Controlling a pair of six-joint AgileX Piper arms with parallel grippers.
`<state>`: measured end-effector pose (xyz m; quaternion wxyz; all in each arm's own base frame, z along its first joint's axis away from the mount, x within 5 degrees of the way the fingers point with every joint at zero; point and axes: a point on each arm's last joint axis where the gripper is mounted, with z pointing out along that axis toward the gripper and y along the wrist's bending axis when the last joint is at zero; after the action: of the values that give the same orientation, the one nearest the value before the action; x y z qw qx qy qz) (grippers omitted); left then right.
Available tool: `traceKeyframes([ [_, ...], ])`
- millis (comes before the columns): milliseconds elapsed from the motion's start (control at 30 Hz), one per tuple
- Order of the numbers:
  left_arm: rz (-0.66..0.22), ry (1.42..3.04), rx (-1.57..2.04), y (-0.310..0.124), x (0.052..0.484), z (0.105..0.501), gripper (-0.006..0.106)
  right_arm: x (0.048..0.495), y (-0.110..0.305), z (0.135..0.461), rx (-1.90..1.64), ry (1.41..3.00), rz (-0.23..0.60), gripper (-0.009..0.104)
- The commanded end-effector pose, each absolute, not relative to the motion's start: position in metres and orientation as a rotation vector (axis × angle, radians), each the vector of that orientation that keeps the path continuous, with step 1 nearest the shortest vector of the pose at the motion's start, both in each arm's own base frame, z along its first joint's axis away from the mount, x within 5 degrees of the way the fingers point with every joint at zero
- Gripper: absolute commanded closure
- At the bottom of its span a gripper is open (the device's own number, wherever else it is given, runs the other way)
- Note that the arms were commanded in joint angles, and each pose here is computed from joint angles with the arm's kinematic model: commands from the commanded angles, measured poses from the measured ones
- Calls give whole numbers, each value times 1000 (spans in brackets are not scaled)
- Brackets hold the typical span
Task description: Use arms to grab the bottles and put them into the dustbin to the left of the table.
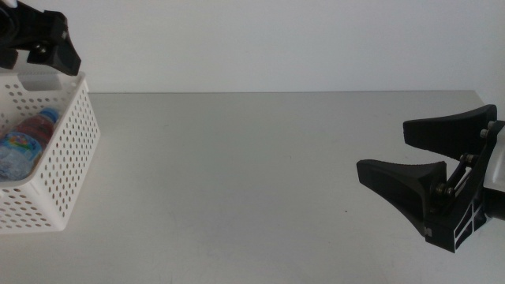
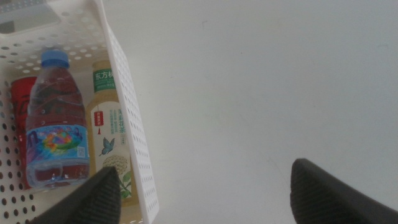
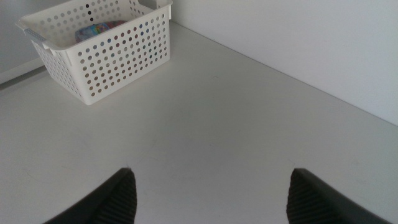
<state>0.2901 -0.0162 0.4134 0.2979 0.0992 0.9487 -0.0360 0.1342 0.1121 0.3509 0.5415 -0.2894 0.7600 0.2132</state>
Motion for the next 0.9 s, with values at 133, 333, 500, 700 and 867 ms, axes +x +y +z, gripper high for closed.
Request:
traceKeyframes([
  [133, -84, 2200, 214, -17, 211, 447, 7, 135, 110, 367, -640, 1709, 507, 34],
  [333, -44, 2013, 195, -13, 153, 454, 7, 135, 110, 367, -640, 1709, 507, 34],
  [500, 15, 1919, 197, -9, 115, 467, 7, 135, 110, 367, -640, 1709, 507, 34],
  [700, 10, 1846, 192, -8, 90, 475, 7, 135, 110, 367, -640, 1709, 507, 34],
  [867, -55, 1832, 190, -12, 86, 476, 7, 135, 110, 367, -640, 1709, 507, 34],
])
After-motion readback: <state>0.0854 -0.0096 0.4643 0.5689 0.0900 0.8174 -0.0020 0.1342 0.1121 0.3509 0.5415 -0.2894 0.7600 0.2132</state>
